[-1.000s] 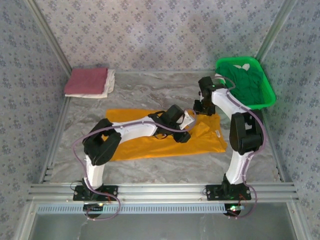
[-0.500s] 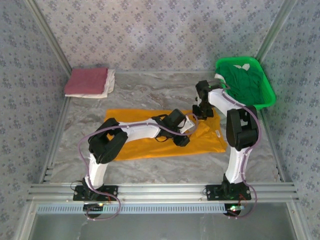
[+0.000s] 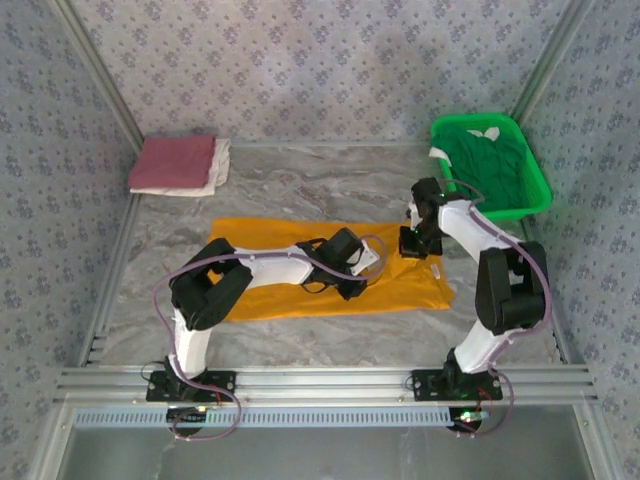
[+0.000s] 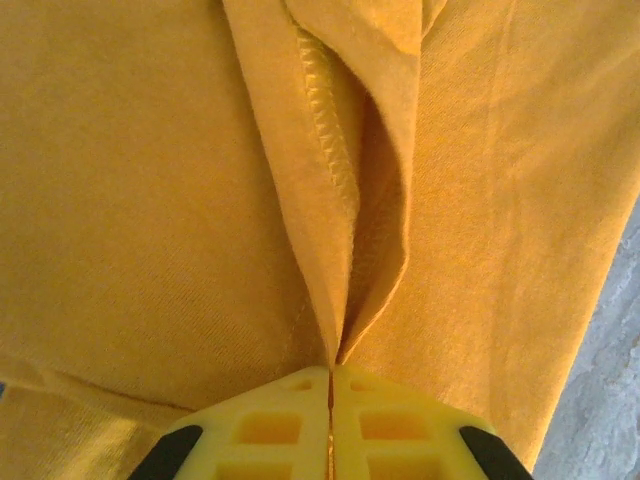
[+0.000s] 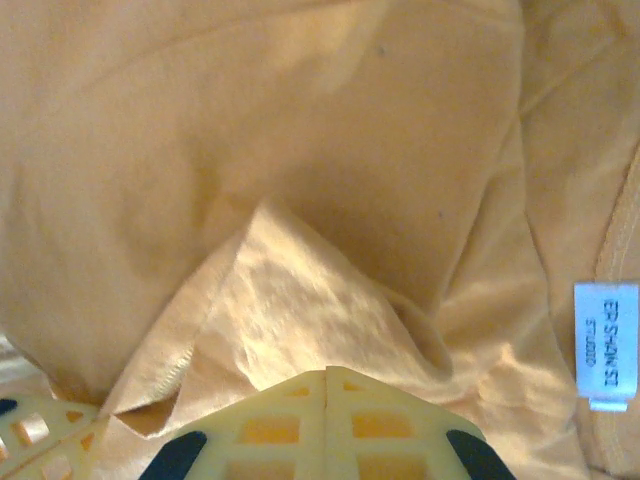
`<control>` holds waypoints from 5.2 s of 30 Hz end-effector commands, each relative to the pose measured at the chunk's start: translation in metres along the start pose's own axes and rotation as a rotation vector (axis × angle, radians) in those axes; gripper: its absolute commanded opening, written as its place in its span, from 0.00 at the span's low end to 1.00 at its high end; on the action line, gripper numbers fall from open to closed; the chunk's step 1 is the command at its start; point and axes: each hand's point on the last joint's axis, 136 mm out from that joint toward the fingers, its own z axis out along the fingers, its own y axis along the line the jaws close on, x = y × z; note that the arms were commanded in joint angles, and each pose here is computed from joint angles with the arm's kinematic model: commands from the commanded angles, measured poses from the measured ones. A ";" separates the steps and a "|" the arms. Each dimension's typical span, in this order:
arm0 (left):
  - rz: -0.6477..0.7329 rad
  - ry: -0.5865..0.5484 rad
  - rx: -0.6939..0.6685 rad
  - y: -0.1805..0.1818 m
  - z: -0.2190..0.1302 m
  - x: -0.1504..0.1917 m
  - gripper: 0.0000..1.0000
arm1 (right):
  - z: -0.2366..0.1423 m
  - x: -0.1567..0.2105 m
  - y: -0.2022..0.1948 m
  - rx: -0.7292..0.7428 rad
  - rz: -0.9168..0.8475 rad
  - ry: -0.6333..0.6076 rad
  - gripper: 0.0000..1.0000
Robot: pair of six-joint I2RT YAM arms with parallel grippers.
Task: Fold and stack the t-shirts
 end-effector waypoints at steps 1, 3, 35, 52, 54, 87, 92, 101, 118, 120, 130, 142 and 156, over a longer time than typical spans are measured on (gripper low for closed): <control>0.013 -0.058 -0.011 -0.005 -0.015 -0.012 0.07 | -0.005 0.009 -0.004 -0.024 0.044 -0.023 0.00; 0.017 -0.061 -0.018 -0.004 -0.015 -0.014 0.03 | -0.006 0.009 -0.007 -0.029 0.061 -0.035 0.00; -0.094 -0.413 0.005 0.022 -0.090 -0.046 0.39 | 0.035 -0.042 0.013 0.307 -0.052 0.066 0.34; -0.143 -0.385 -0.098 0.047 -0.089 -0.034 0.38 | -0.003 -0.034 0.014 0.312 -0.041 -0.056 0.00; -0.148 -0.391 -0.111 0.050 -0.090 -0.034 0.38 | -0.010 -0.030 0.013 0.310 -0.034 -0.083 0.00; -0.368 -0.541 -0.241 0.120 -0.173 -0.014 0.38 | -0.055 0.055 -0.019 0.124 0.136 -0.384 0.34; -0.563 -0.512 -0.355 0.168 -0.207 0.023 0.44 | -0.075 -0.006 0.017 0.022 0.072 -0.539 0.37; -0.537 -0.283 -0.331 0.191 -0.188 0.039 0.41 | -0.031 -0.055 0.052 -0.090 0.053 -0.388 0.37; -0.053 0.137 -0.378 0.191 -0.097 0.022 0.48 | -0.002 -0.060 0.052 -0.184 0.095 -0.322 0.36; -0.045 0.174 -0.383 0.196 -0.091 0.026 0.49 | 0.000 -0.059 0.050 -0.192 0.103 -0.318 0.36; -0.054 0.178 -0.449 0.213 -0.088 0.018 0.19 | 0.001 -0.058 0.049 -0.218 0.115 -0.312 0.36; -0.010 0.166 -0.457 0.183 -0.114 0.014 0.09 | 0.032 -0.054 0.025 -0.157 0.187 -0.235 0.35; 0.083 0.305 -0.580 0.171 -0.120 0.042 0.26 | 0.044 -0.054 0.002 -0.113 0.265 -0.191 0.31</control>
